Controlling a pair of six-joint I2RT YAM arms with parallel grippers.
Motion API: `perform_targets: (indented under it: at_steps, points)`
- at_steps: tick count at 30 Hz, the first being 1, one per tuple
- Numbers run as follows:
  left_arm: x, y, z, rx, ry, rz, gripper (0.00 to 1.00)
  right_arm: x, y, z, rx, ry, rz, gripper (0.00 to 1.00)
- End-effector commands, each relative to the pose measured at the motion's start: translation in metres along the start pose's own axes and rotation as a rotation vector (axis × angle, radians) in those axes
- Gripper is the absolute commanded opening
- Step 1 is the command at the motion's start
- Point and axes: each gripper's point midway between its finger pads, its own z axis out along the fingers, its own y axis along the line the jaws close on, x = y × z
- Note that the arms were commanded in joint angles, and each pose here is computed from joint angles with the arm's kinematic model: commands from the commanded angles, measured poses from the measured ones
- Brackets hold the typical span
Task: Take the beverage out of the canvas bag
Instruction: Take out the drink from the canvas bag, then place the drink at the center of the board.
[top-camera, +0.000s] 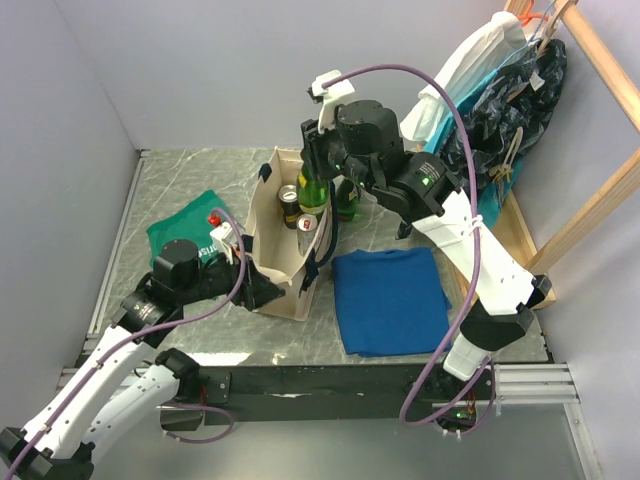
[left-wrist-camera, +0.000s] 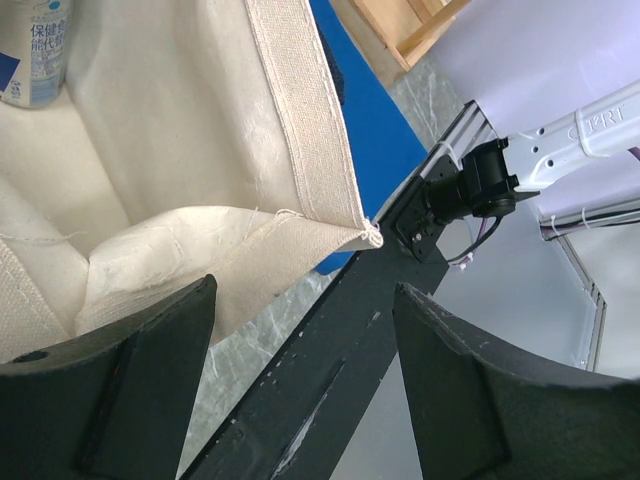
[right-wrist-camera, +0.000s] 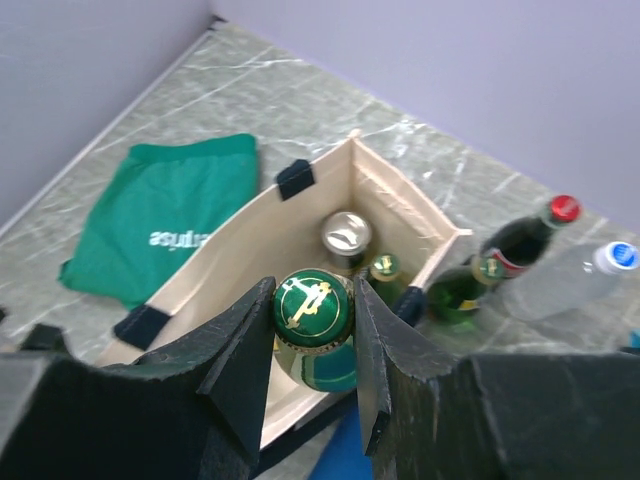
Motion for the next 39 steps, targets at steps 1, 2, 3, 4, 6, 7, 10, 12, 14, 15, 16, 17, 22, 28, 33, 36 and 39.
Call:
perform_targets:
  at_steps: [1, 2, 3, 4, 6, 7, 10, 12, 14, 15, 16, 17, 22, 28, 33, 36, 39]
  points:
    - [0.010, 0.004, -0.001, -0.014, 0.024, -0.030, 0.77, -0.093, -0.024, -0.062, 0.062, -0.321, 0.062, 0.00]
    - [0.010, 0.003, -0.001, -0.012, 0.025, -0.028, 0.77, -0.094, -0.027, -0.063, 0.078, -0.325, 0.066, 0.00]
    - [0.011, 0.003, 0.000, -0.011, 0.028, -0.031, 0.77, -0.095, -0.029, -0.064, 0.087, -0.328, 0.068, 0.00]
    - [0.010, 0.003, 0.000, -0.010, 0.026, -0.030, 0.77, -0.095, -0.031, -0.065, 0.094, -0.331, 0.071, 0.00]
    - [0.010, 0.003, 0.000, -0.008, 0.029, -0.029, 0.77, -0.095, -0.038, -0.066, 0.135, -0.333, 0.078, 0.00]
    - [0.011, 0.003, 0.000, -0.007, 0.030, -0.030, 0.77, -0.096, -0.041, -0.066, 0.146, -0.338, 0.081, 0.00]
    - [0.011, 0.002, 0.000, -0.004, 0.031, -0.028, 0.77, -0.097, -0.053, -0.068, 0.188, -0.344, 0.089, 0.00]
    - [0.011, 0.002, 0.000, -0.002, 0.030, -0.027, 0.77, -0.097, -0.061, -0.070, 0.208, -0.348, 0.093, 0.00]
    - [0.011, 0.002, 0.000, -0.004, 0.031, -0.028, 0.77, -0.097, -0.075, -0.070, 0.248, -0.349, 0.101, 0.00]
    - [0.011, 0.002, 0.000, -0.005, 0.032, -0.030, 0.77, -0.093, -0.080, -0.068, 0.262, -0.339, 0.102, 0.00]
    - [0.011, 0.002, 0.000, -0.004, 0.030, -0.028, 0.77, -0.091, -0.091, -0.067, 0.286, -0.340, 0.116, 0.00]
    - [0.011, 0.002, 0.000, -0.002, 0.033, -0.029, 0.77, -0.091, -0.098, -0.069, 0.299, -0.345, 0.126, 0.00]
    - [0.011, 0.002, 0.000, 0.000, 0.034, -0.027, 0.77, -0.071, -0.130, -0.060, 0.358, -0.333, 0.166, 0.00]
    - [0.011, 0.003, -0.001, -0.007, 0.027, -0.028, 0.77, -0.039, -0.168, -0.040, 0.454, -0.290, 0.175, 0.00]
    - [0.010, 0.002, -0.002, -0.009, 0.020, -0.027, 0.77, -0.004, -0.190, -0.012, 0.491, -0.236, 0.175, 0.00]
    - [0.009, 0.002, -0.002, -0.006, 0.021, -0.023, 0.77, 0.009, -0.195, 0.002, 0.491, -0.209, 0.180, 0.00]
    - [0.009, 0.001, -0.002, -0.006, 0.018, -0.024, 0.77, 0.021, -0.199, 0.015, 0.499, -0.185, 0.174, 0.00]
